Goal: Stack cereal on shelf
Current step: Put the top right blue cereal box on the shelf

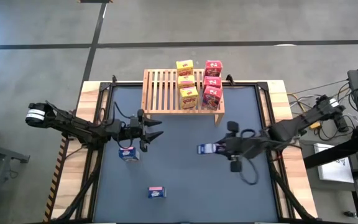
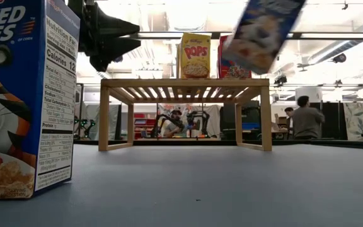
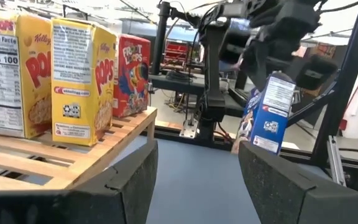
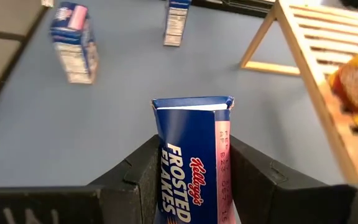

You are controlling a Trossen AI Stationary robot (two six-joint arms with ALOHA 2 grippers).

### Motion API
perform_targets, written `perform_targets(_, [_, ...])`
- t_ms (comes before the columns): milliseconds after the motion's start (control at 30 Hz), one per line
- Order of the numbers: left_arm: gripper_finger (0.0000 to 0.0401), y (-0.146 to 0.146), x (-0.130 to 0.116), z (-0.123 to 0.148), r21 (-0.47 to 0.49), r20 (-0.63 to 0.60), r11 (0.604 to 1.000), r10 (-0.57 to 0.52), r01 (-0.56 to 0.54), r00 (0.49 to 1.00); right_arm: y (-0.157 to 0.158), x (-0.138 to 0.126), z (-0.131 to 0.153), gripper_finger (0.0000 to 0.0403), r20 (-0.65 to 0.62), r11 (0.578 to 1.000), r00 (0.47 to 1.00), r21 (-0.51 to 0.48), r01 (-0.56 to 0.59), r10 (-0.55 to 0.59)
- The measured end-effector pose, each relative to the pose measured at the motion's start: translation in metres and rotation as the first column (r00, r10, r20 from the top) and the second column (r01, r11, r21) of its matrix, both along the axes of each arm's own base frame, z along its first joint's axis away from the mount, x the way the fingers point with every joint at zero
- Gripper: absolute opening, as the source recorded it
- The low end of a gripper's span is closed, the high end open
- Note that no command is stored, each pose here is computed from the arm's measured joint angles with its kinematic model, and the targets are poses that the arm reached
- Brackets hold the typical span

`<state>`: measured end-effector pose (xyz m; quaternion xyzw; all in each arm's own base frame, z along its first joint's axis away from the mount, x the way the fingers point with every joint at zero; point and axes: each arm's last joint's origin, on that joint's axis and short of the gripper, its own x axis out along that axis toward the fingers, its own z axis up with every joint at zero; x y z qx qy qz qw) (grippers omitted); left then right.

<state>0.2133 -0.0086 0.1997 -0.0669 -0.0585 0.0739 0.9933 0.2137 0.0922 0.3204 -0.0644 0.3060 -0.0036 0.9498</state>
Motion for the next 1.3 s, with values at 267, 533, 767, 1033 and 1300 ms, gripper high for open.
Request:
perform_targets(267, [0.0208, -0.002, 0.000, -0.003, 0.004, -0.034, 0.999, -0.035, 0.035, 0.999, 0.012, 0.077, 0.000, 0.0148, -0.054, 0.995, 0.998, -0.098, 0.026, -0.032])
perform_targets(533, [0.0208, -0.011, 0.007, -0.014, 0.049, -0.097, 0.993, -0.103, 0.108, 0.990, 0.000, 0.126, -0.012, 0.0148, -0.087, 0.987, 0.992, -0.134, 0.083, -0.095])
perform_targets(767, [0.0225, -0.018, 0.042, -0.017, 0.108, -0.196, 0.986, -0.103, 0.125, 0.975, -0.024, 0.140, -0.015, 0.0148, -0.049, 0.992, 0.992, -0.055, 0.112, -0.115])
perform_targets(1033, [0.0283, -0.022, 0.083, -0.014, 0.141, -0.373, 0.984, -0.052, 0.112, 0.927, -0.030, 0.138, -0.021, 0.0148, -0.095, 0.994, 0.990, -0.035, 0.100, -0.103])
perform_targets(1300, [0.0309, -0.023, 0.087, -0.010, 0.111, -0.370, 0.983, -0.095, 0.146, 0.924, -0.031, 0.132, -0.028, 0.0148, -0.120, 0.993, 0.986, -0.037, 0.111, -0.114])
